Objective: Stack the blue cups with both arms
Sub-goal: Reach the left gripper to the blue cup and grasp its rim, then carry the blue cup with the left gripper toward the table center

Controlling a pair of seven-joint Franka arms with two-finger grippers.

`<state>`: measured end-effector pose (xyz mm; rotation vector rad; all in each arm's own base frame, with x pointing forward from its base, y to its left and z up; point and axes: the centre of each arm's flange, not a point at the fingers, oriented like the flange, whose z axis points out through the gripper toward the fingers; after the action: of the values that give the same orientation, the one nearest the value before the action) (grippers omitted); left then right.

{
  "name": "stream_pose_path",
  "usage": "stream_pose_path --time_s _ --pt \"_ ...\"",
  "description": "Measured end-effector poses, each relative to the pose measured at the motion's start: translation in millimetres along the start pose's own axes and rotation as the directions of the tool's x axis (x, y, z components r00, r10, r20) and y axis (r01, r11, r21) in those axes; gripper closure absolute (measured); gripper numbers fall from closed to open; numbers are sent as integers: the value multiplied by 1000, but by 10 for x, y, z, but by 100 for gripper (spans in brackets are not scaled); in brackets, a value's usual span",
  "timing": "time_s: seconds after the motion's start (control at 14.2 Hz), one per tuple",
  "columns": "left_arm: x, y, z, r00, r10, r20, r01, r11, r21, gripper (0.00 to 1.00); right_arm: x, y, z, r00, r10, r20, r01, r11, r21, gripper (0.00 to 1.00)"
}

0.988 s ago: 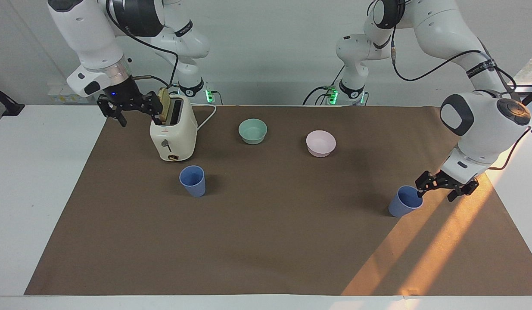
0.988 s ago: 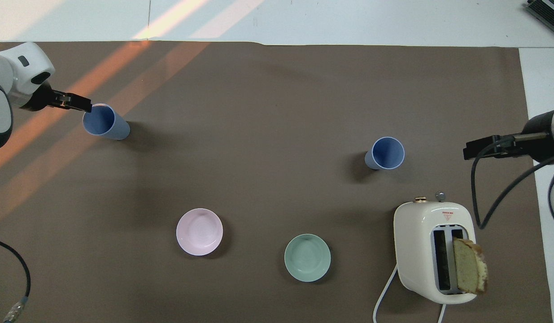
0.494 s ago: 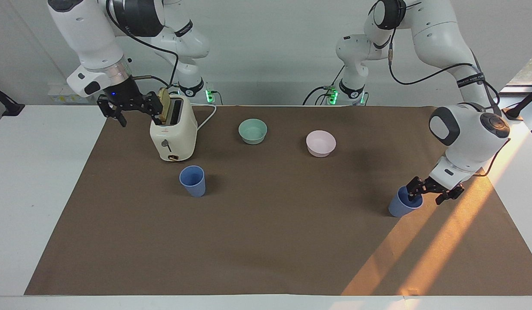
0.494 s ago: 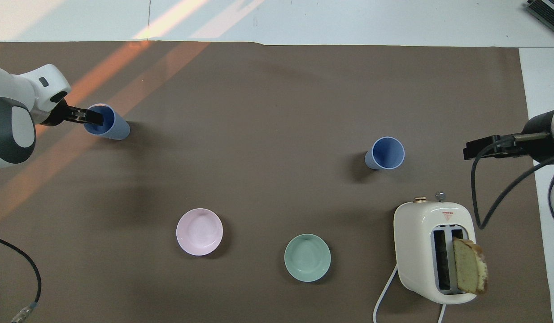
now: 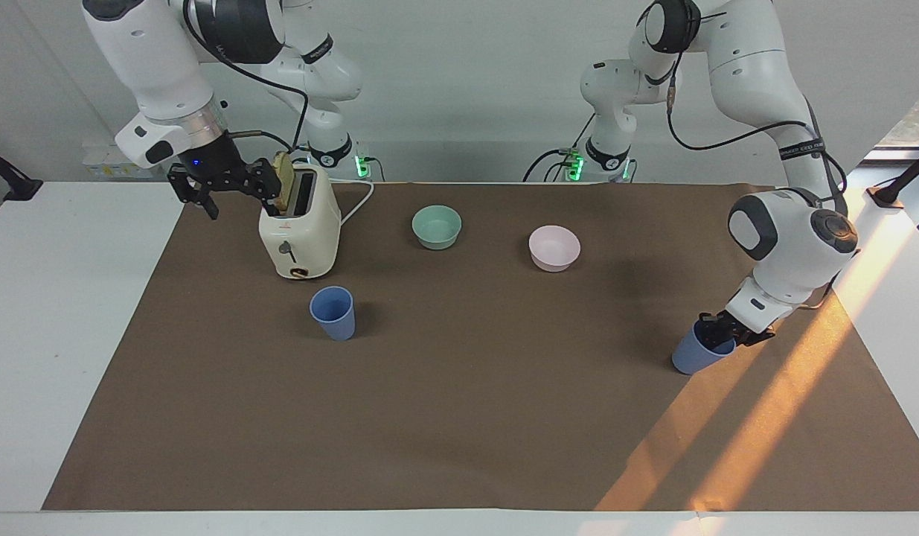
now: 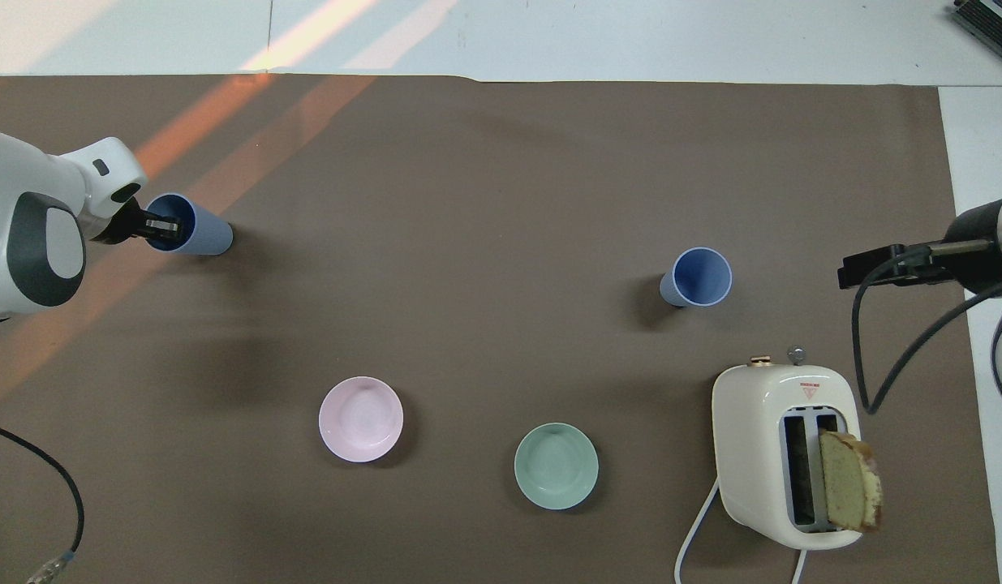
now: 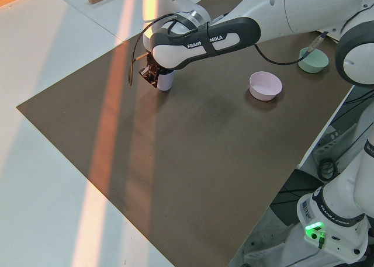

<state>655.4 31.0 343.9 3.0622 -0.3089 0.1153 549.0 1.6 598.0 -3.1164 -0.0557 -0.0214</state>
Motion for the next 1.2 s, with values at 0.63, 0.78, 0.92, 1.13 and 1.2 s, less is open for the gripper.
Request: stream_pose_path --time_s 0.63,0.78,0.92,1.13,1.2 --pt "144 590 -620 995 53 -89 -54 998 -18 96 0 0 0 1000 0 0 0 1000 0 0" --pt "158 1024 -676 996 46 -74 -49 998 -42 96 0 0 0 1000 0 0 0 1000 0 0" --pt "136 1566 -621 998 26 -48 -29 997 -73 96 0 0 0 1000 0 0 0 1000 0 0" --pt "34 2393 -549 1000 0 -16 -1 997 -71 96 0 0 0 1000 0 0 0 1000 0 0" --pt "-15 2647 -534 1000 -12 -11 11 998 -58 96 0 0 0 1000 0 0 0 1000 0 0"
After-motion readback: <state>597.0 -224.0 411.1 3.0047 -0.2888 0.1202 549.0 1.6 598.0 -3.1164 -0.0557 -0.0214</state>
